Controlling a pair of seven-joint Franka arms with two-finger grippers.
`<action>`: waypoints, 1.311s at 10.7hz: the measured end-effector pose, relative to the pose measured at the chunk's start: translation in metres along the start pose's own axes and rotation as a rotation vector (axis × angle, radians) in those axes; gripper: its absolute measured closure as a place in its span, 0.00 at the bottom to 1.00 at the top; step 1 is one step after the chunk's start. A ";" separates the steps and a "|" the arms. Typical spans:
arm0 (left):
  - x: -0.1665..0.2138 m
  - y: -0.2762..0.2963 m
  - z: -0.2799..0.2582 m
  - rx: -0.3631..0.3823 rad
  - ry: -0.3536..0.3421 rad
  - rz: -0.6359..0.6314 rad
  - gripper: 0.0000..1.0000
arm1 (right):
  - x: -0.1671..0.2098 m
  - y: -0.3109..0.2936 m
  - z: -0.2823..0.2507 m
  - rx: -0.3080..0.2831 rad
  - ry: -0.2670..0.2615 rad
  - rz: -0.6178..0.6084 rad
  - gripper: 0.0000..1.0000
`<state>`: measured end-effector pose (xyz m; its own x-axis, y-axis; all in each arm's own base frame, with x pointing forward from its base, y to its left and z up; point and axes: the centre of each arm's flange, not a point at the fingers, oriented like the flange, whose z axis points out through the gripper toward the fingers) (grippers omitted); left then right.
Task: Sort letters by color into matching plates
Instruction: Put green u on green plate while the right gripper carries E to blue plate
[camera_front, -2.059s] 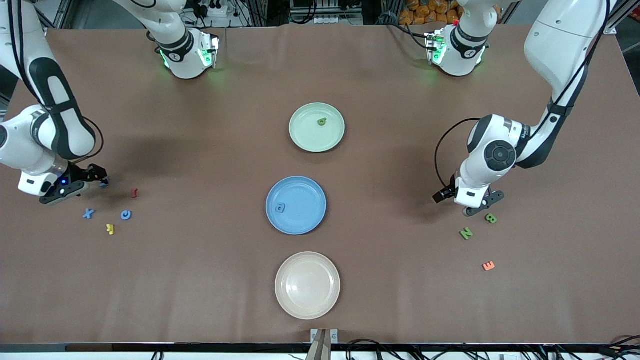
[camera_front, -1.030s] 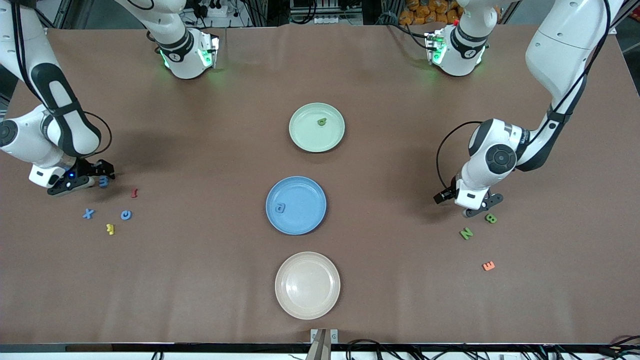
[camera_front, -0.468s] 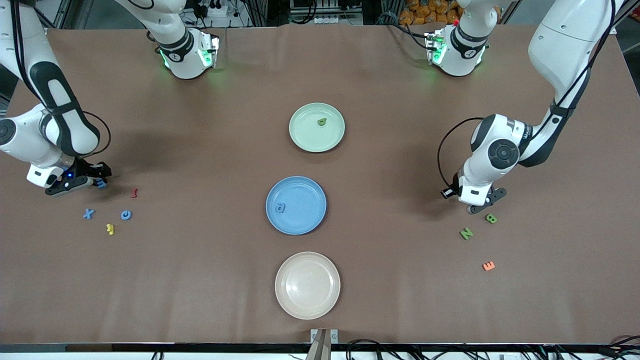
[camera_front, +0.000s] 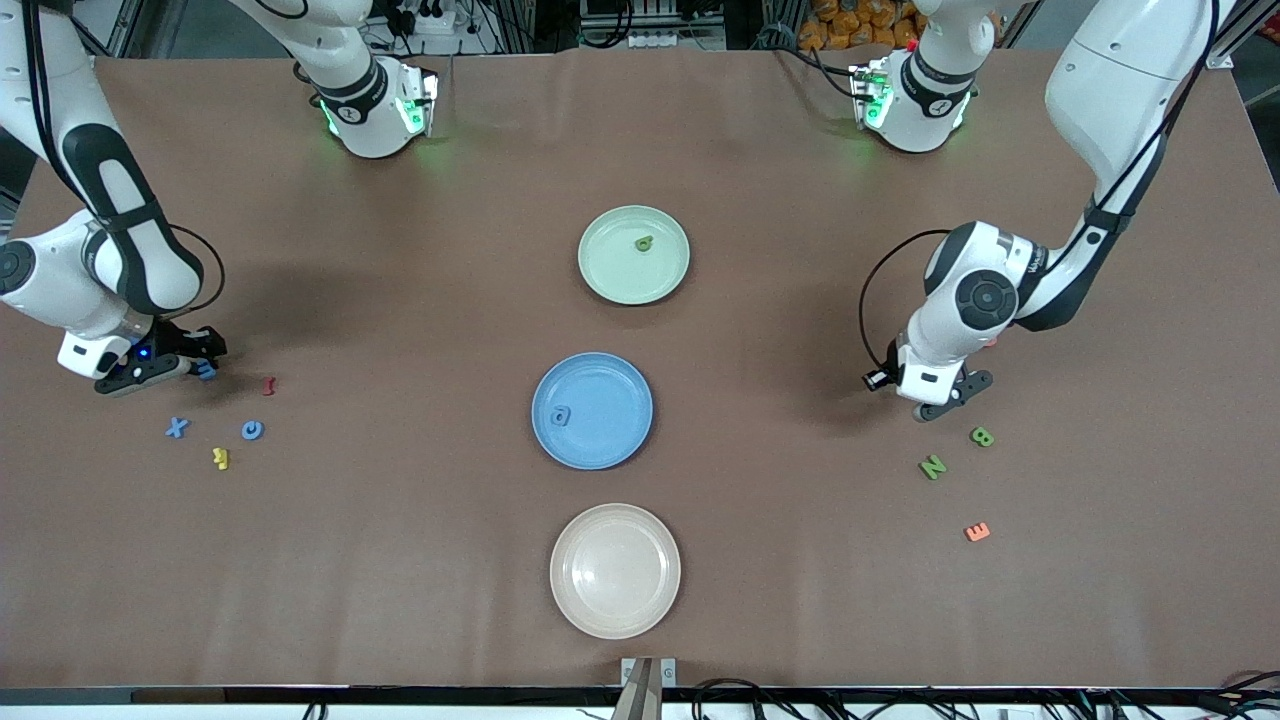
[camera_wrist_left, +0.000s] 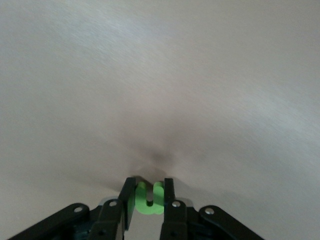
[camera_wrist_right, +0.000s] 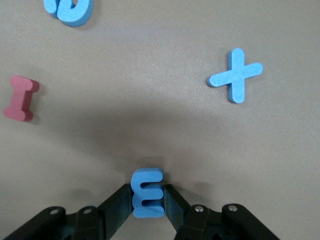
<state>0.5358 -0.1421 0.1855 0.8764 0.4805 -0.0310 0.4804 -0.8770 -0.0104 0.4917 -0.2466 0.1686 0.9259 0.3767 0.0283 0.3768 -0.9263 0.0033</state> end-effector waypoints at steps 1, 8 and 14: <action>-0.009 0.010 -0.006 -0.003 -0.001 0.000 0.73 | 0.002 0.000 0.000 0.002 0.001 -0.002 0.66; -0.186 0.142 -0.064 0.001 -0.045 -0.049 0.73 | 0.031 0.002 -0.027 0.075 -0.008 0.024 0.66; -0.332 0.238 -0.117 -0.121 -0.049 -0.042 0.73 | 0.111 -0.067 -0.048 0.095 0.011 0.163 0.66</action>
<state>0.3633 -0.5096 0.3104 0.8543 0.5133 -0.0823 0.5196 -0.8475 0.1082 0.5678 -0.1433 0.2192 0.9748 0.2207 0.0317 0.2228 -0.9700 -0.0969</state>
